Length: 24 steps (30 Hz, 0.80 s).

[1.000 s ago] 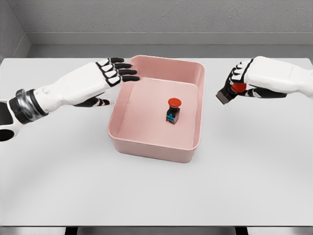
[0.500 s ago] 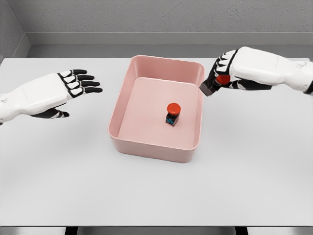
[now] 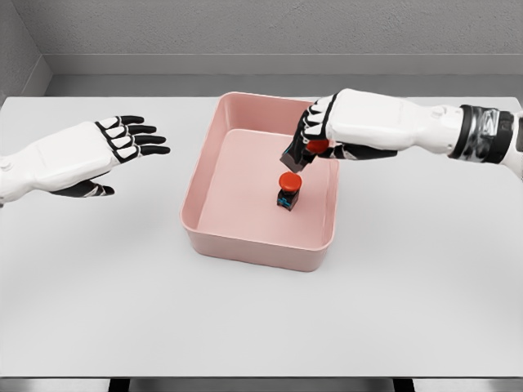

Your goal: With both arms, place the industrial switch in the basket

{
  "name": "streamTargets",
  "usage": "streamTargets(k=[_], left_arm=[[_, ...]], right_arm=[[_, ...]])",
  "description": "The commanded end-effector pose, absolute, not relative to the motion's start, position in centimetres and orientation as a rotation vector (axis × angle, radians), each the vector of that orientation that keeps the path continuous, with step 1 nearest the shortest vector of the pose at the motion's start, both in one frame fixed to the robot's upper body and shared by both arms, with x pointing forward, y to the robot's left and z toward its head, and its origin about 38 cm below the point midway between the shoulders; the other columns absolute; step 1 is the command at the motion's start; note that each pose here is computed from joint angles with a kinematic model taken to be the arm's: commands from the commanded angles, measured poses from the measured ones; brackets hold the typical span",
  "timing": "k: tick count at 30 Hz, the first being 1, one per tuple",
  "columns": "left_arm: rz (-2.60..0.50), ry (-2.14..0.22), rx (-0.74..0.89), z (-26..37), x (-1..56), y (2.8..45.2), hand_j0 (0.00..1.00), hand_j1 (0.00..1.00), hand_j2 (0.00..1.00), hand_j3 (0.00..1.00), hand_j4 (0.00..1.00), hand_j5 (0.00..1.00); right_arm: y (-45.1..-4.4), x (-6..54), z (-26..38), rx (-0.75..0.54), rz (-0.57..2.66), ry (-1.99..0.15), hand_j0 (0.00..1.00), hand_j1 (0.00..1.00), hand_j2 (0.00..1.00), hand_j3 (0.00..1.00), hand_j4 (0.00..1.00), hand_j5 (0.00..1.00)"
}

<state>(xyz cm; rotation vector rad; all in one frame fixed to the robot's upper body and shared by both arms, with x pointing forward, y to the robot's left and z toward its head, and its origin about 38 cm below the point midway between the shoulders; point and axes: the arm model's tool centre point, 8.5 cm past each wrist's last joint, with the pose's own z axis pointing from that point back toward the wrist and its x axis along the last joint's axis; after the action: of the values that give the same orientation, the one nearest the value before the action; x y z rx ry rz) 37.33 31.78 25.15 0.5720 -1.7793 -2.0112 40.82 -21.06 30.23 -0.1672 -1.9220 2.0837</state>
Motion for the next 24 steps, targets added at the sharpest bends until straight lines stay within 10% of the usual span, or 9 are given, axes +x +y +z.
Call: streamTargets(k=[1,8,13,24], left_arm=[[-2.003,-1.784,0.569,25.3,37.3,31.8,1.0,1.0,1.0,1.0,1.0,1.0],[-2.006,-1.781,0.563,25.1,37.3,31.7,1.0,1.0,1.0,1.0,1.0,1.0],[-2.006,-1.782,0.569,25.2,37.3,31.8,1.0,1.0,1.0,1.0,1.0,1.0],[-2.003,-1.79,0.568,25.4,37.3,31.7,1.0,1.0,1.0,1.0,1.0,1.0]], right_arm=[[-19.9,40.6,29.4,-0.112,2.089,-1.925,0.51,0.51,0.51,0.51,0.51,0.51],[-17.2,40.5,29.3,-0.053,2.128,-1.953,0.52,0.52,0.52,0.52,0.52,0.52],[-16.3,40.5,29.4,-0.035,2.119,-1.982,1.0,1.0,1.0,1.0,1.0,1.0],[-20.2,41.5,32.1,-0.194,2.077,-1.977,1.0,1.0,1.0,1.0,1.0,1.0]])
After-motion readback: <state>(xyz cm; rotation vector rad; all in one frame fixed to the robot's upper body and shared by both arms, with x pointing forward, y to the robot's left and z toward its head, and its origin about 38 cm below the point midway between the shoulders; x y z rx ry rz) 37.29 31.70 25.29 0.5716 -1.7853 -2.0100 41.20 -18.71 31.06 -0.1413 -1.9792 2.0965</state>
